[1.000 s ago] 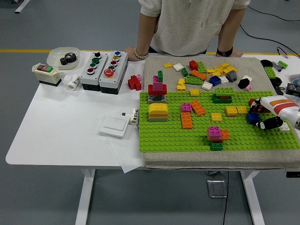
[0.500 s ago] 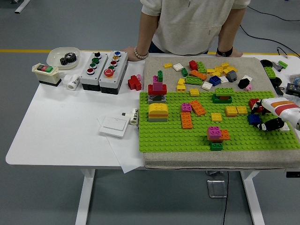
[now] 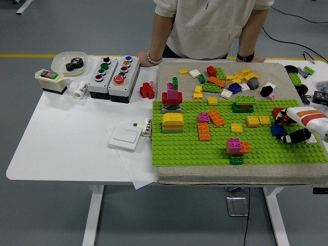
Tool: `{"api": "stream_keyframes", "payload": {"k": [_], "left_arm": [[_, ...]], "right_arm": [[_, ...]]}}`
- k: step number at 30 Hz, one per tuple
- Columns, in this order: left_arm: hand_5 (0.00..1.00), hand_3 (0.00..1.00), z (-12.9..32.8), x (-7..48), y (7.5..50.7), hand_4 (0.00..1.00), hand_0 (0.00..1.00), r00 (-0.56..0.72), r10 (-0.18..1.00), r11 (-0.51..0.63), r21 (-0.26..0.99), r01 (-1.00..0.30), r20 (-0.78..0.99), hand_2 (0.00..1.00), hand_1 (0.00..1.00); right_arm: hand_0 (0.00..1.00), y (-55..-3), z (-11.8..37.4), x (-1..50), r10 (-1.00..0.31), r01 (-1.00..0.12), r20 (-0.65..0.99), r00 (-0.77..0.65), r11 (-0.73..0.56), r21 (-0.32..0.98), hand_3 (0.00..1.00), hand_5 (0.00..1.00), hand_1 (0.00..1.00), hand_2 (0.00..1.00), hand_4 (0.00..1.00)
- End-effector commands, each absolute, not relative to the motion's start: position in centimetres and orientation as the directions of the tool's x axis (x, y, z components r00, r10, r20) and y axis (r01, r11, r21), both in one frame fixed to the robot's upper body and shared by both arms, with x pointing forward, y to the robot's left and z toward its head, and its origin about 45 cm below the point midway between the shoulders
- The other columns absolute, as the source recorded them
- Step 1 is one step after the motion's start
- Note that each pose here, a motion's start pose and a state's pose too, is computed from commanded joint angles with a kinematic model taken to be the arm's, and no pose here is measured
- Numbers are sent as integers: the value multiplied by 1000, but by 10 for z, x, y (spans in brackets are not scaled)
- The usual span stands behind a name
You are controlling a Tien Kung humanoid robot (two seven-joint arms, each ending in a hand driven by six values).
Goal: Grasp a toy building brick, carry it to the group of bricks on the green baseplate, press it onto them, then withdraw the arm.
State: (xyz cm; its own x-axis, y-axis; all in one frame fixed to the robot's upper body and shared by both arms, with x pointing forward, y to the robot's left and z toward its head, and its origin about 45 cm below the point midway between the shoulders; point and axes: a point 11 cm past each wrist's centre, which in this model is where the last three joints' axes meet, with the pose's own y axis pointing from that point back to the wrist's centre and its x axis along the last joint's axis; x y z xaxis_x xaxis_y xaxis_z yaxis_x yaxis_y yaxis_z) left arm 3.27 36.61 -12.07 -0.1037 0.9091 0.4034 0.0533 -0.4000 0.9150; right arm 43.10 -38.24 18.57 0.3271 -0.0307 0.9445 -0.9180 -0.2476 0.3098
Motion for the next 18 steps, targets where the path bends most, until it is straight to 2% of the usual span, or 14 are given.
{"api": "stream_keyframes", "payload": {"k": [4,5,18], "left_arm": [[666,591,-121,33,366,646,742,-104,909,-400,915,52,403,730,729],[666,591,-121,33,366,646,742,-105,909,-400,915,52,403,730,730],[664,591,-121,34,366,646,742,-105,909,-400,915,51,404,728,728]], "right_arm": [[468,-381,187,432,-36,-921,949,314,-255,295,579,239,543,657,833],[361,-380,188,432,-36,-921,949,312,-256,293,519,227,478,561,788],[334,-383,184,430,-30,-919,946,323,-248,306,507,246,462,542,773]]}}
